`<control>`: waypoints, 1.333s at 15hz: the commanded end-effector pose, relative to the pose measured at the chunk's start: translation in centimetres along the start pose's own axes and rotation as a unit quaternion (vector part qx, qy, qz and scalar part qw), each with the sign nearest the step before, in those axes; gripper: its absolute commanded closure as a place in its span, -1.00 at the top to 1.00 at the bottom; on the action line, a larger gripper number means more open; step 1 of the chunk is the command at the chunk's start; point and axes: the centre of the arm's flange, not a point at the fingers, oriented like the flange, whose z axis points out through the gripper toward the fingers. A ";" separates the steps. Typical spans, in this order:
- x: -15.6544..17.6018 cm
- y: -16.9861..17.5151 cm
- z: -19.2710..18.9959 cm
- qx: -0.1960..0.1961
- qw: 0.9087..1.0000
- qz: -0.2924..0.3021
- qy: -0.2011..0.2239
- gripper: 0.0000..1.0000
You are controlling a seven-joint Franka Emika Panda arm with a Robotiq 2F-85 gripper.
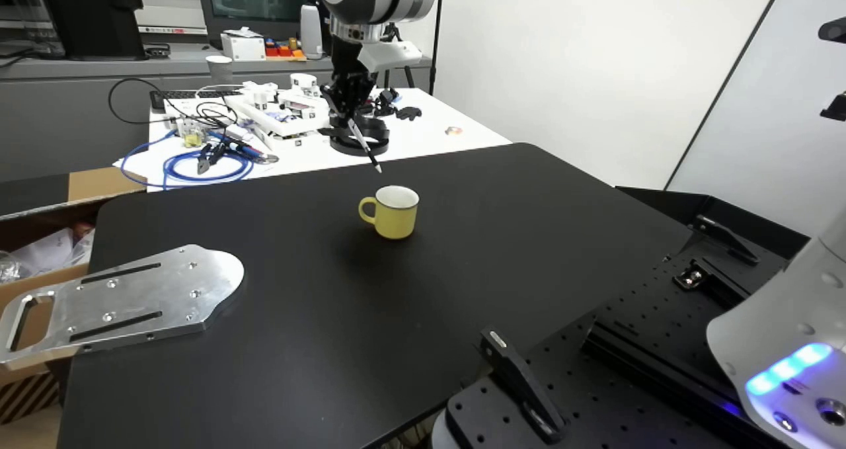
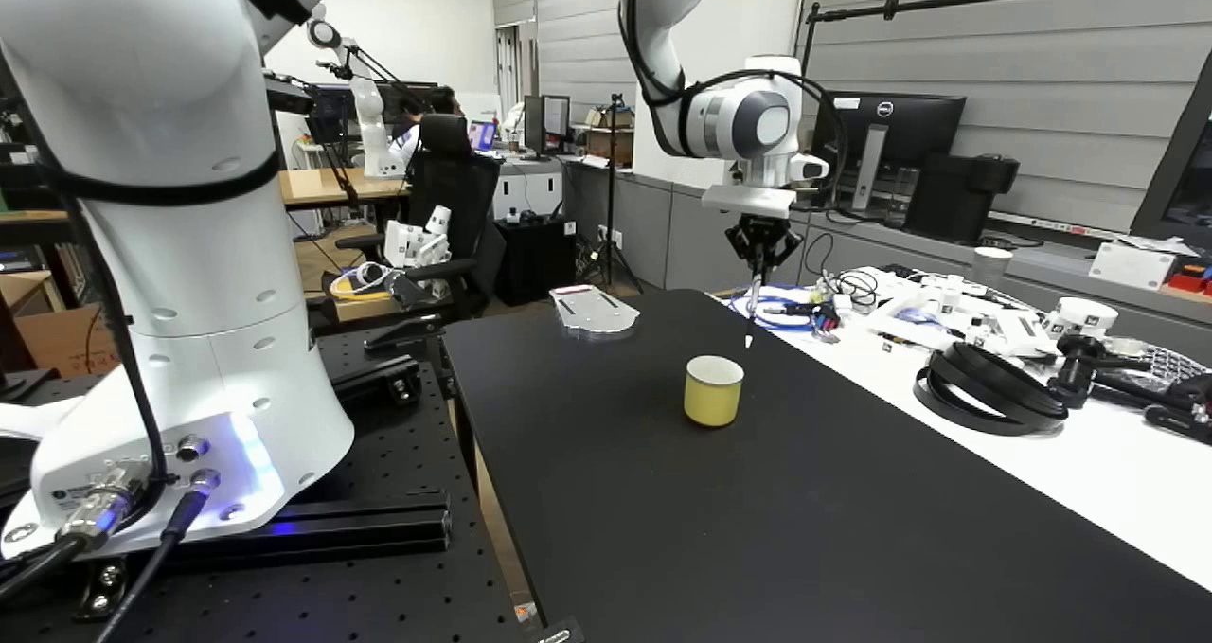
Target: Remove the pen out of the cup and put it on the table
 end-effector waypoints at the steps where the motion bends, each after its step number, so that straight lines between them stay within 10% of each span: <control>1: 2.5 -0.9 -1.1 -0.026 0.999 -0.014 0.012 -0.94; 20: 6.3 -6.1 11.1 -0.137 0.951 -0.269 0.073 -0.94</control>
